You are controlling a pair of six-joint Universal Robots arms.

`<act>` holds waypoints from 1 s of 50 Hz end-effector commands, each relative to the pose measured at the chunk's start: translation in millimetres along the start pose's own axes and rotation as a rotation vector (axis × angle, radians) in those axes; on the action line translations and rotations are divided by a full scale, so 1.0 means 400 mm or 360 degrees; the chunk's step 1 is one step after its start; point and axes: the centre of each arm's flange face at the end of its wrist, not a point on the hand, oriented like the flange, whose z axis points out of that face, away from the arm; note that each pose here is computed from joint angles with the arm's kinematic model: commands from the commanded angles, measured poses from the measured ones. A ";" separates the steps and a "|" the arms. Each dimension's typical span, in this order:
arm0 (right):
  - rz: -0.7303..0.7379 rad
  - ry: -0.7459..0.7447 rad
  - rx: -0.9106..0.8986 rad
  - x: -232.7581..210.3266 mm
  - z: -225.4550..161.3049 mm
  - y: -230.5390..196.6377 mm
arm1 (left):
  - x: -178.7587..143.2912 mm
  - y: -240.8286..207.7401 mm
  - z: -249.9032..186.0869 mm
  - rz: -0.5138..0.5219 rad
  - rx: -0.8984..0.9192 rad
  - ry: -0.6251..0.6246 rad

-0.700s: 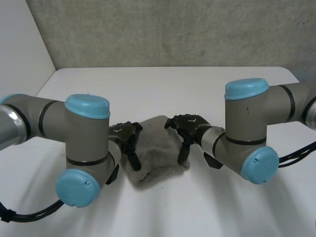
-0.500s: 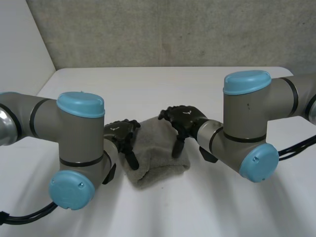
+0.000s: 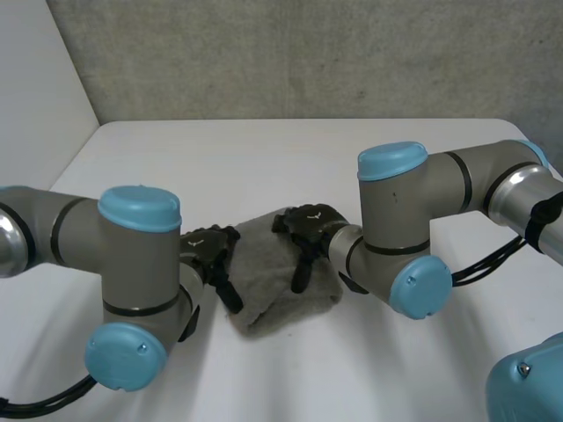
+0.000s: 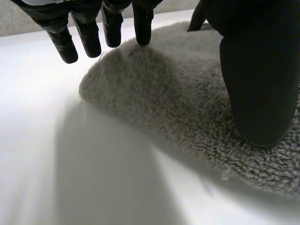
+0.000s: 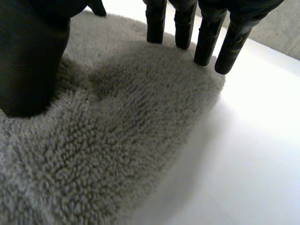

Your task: Fold the towel.

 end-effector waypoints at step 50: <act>0.0117 0.0959 0.0633 0.257 -0.525 -0.329 | -0.086 -0.501 -0.374 -0.0085 0.0806 -0.0064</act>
